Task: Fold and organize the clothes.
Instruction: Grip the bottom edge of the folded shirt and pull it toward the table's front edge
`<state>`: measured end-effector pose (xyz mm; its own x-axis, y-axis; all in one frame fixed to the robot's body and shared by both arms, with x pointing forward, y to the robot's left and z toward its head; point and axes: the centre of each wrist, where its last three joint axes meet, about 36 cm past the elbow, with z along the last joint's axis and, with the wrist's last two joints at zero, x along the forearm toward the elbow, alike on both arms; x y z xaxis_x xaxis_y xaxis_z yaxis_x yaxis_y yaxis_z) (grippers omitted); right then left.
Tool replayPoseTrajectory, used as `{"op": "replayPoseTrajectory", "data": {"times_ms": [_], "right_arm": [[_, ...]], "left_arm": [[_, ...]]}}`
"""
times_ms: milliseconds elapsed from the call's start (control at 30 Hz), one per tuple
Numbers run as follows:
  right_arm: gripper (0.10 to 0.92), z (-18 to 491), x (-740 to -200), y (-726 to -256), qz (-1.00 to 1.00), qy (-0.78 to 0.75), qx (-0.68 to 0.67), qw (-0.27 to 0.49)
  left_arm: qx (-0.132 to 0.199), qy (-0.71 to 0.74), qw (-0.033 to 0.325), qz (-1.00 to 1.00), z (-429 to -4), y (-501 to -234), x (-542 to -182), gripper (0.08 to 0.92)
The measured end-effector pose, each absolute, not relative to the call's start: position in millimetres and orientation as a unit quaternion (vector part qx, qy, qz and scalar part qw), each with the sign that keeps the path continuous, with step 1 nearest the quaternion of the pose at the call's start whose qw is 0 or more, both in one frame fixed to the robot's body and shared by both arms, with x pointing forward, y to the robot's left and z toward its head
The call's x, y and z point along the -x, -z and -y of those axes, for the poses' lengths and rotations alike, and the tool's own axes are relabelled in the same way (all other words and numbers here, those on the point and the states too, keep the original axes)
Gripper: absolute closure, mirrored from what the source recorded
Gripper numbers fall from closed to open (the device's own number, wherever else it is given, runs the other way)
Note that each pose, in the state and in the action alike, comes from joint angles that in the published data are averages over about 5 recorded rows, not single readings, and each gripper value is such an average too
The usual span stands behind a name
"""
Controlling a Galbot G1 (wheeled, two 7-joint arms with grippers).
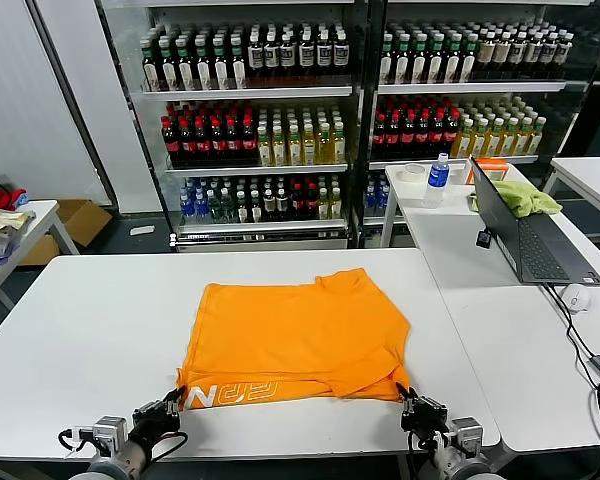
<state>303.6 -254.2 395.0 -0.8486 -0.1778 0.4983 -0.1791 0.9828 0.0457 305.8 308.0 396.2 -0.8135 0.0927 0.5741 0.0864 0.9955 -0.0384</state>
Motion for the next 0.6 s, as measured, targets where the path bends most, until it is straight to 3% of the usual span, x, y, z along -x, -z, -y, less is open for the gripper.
{"op": "replayPoseTrajectory", "data": {"times_ms": [600], "right_arm": [[0.903, 246, -265, -411, 0.959, -0.025, -0.117, 0.256]], "left_arm": [[0.038, 0.029, 0.309, 0.950, -320, -423, -279, 0.919]]}}
